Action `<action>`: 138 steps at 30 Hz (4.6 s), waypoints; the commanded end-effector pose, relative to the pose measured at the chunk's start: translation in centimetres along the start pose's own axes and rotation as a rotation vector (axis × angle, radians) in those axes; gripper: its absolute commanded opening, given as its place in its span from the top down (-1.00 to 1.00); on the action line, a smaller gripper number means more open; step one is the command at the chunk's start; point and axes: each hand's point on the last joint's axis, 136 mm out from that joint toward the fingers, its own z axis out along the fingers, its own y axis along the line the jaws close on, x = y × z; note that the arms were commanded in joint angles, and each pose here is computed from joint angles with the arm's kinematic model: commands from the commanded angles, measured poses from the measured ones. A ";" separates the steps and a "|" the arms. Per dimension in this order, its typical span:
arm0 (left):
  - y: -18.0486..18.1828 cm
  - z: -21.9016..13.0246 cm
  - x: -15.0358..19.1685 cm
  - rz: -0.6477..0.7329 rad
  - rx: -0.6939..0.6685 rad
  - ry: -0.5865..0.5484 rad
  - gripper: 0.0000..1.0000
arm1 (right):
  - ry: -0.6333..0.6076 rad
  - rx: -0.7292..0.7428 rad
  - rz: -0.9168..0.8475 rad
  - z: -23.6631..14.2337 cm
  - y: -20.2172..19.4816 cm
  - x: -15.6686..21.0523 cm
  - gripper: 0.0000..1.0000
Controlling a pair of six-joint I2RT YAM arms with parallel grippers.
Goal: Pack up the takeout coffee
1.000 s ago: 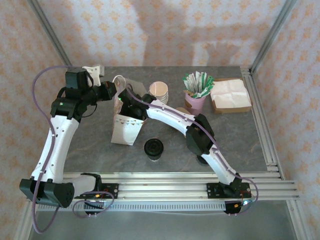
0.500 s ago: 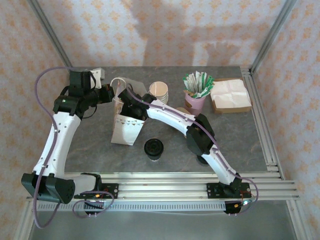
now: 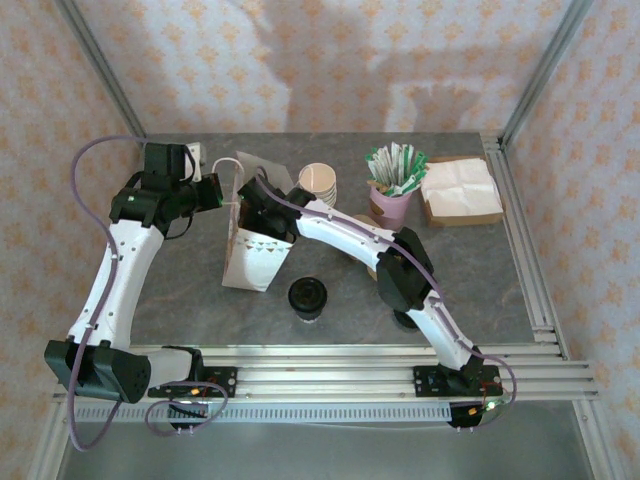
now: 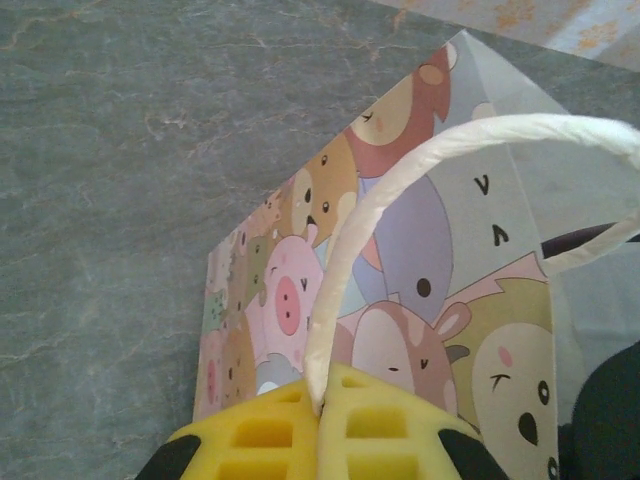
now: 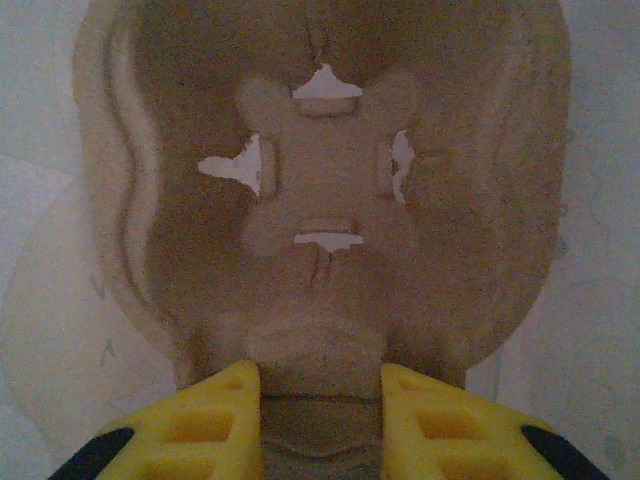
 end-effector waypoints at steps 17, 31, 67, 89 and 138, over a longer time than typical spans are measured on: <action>-1.3 -2.3 -1.9 -0.125 0.085 -0.162 1.00 | -0.013 -0.016 0.011 -0.7 0.9 -0.2 0.46; 1.9 -4.6 -2.8 -0.191 -0.059 -0.289 1.00 | -0.017 -0.023 0.013 -0.4 1.0 -0.3 0.47; -1.1 -3.7 -1.6 -0.236 0.159 -0.276 1.00 | 0.111 0.127 0.042 6.5 -3.2 2.2 0.54; -0.3 -4.7 -1.6 -0.225 0.104 -0.294 1.00 | 0.064 0.126 0.023 4.8 -1.9 0.8 -0.10; 1.4 -3.7 0.0 -0.194 -0.007 -0.212 1.00 | -0.309 -0.309 -0.293 -21.2 10.8 -4.4 -0.42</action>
